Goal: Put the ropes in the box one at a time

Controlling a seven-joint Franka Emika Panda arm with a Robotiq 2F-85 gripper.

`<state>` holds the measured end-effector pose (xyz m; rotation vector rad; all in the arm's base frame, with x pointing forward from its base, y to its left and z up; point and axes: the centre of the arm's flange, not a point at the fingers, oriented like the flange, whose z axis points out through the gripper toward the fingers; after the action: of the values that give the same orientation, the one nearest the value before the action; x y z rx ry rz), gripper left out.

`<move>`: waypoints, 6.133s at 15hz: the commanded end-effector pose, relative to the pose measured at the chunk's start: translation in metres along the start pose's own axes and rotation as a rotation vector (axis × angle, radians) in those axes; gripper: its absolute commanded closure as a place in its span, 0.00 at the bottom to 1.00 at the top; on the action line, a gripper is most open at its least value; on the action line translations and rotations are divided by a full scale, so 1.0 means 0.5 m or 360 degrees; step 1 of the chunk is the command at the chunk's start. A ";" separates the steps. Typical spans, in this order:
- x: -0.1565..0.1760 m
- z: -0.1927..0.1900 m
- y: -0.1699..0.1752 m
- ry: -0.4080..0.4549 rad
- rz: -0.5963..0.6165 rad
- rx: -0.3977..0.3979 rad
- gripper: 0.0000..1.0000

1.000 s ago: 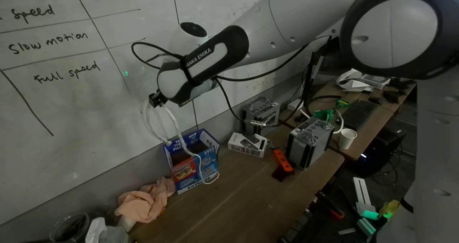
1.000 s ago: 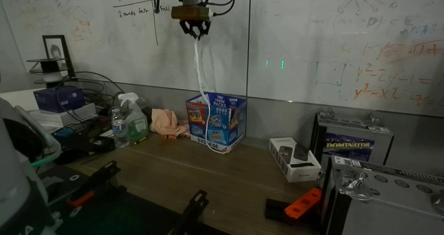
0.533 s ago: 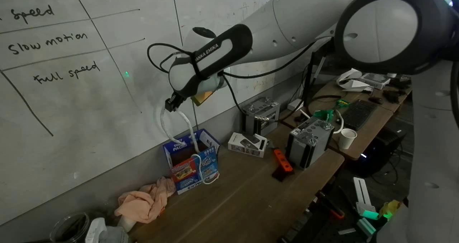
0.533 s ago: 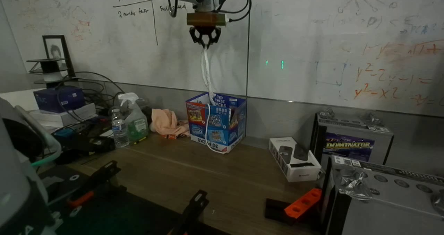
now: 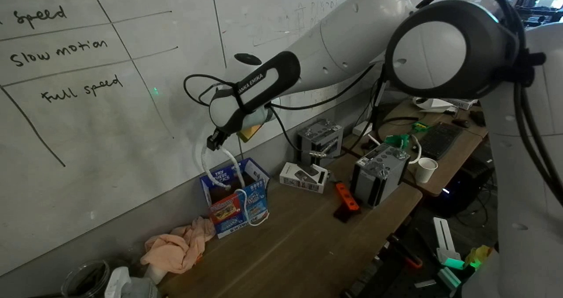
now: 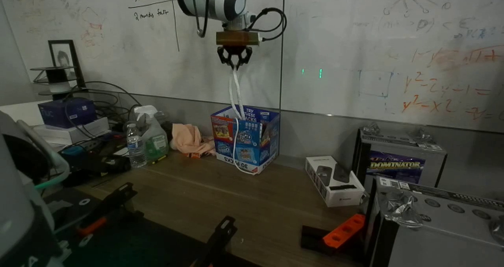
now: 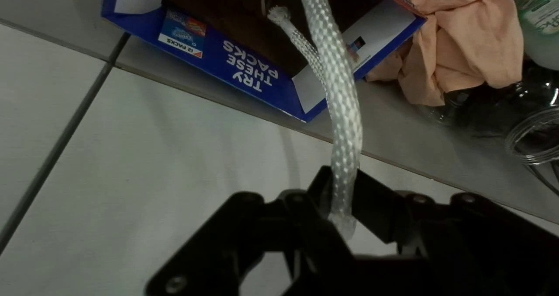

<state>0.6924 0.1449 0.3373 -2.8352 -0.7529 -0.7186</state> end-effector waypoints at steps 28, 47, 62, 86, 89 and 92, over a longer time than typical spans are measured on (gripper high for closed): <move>-0.375 0.124 -0.081 -0.0696 0.0279 0.0093 0.00; -0.436 0.478 -0.157 -0.0274 0.0427 -0.0118 0.00; -0.389 0.612 -0.033 -0.0127 0.0465 -0.0353 0.00; -0.389 0.616 -0.020 -0.0215 0.0418 -0.0400 0.00; -0.390 0.616 -0.018 -0.0221 0.0413 -0.0404 0.00; -0.392 0.615 -0.017 -0.0230 0.0402 -0.0407 0.26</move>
<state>0.6563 0.1341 -0.0265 -3.1458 -0.3018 -0.5902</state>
